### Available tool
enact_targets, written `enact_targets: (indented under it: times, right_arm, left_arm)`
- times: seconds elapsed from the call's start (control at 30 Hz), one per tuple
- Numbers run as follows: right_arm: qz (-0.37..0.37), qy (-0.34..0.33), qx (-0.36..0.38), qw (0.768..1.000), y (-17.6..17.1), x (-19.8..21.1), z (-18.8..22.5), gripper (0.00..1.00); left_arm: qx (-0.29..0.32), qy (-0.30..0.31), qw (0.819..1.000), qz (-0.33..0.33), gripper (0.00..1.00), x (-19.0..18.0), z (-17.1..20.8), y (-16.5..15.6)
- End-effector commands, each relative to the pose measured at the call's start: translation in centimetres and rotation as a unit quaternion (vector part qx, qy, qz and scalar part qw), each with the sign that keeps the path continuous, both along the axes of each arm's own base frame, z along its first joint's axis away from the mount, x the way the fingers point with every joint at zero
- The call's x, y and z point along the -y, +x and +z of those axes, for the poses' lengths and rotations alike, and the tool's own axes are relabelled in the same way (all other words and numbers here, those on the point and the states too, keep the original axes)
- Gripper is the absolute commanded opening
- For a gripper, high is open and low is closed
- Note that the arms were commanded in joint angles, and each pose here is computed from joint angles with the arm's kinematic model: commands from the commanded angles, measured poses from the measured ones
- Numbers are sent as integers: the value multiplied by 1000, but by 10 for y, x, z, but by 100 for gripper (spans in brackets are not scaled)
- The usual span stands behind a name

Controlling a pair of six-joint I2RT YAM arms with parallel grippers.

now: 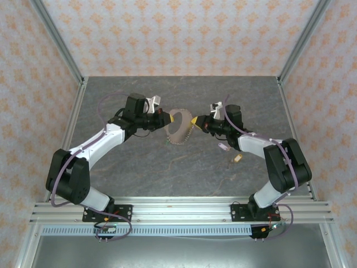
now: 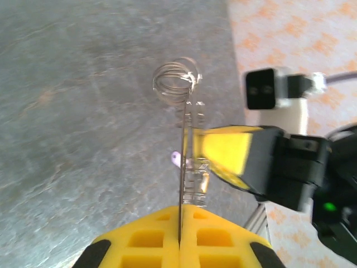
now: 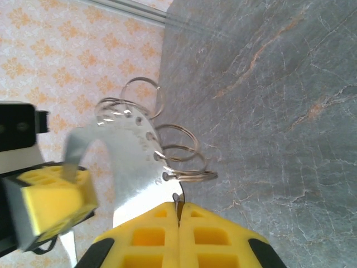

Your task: Put the keys on the keyring

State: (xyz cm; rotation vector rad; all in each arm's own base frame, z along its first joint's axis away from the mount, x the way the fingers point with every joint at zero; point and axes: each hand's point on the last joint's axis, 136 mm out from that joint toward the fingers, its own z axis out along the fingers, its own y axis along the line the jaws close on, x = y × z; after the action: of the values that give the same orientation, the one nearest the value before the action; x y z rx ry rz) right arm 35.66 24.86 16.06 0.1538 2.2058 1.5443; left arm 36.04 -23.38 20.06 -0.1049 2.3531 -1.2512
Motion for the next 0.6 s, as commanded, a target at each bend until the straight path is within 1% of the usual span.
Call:
enact_targets:
  times: [0.0,0.07,0.13,0.2,0.27,0.3,0.37,0.43,0.5,0.57]
  right_arm:
    - [2,3,42,999,-3,0,22,5]
    - [-6,-1,52,999,-4,3,28,9]
    - [-16,-16,64,998,-5,9,34,10]
    - [-33,-39,80,995,-7,17,42,19]
    - [-56,-64,105,991,-9,29,50,23]
    - [-74,-77,122,987,-10,37,57,28]
    - [-104,-99,159,977,-15,51,68,29]
    - [-131,-118,210,962,-23,65,84,34]
    - [-147,-135,256,946,-32,76,98,34]
    - [-142,-152,293,933,-43,81,106,34]
  left_arm:
    - [36,-5,999,11,0,-6,26,4]
    - [45,-2,999,10,0,-8,34,1]
    - [63,4,998,11,0,-11,45,-3]
    - [83,13,996,11,0,-16,58,-8]
    - [110,24,994,2,0,-18,75,-16]
    - [127,33,991,-6,0,-20,84,-21]
    - [165,57,984,-28,0,-21,99,-32]
    - [194,88,976,-51,0,-24,110,-45]
    - [224,100,965,-95,0,-20,119,-59]
    - [244,118,954,-128,0,-18,124,-71]
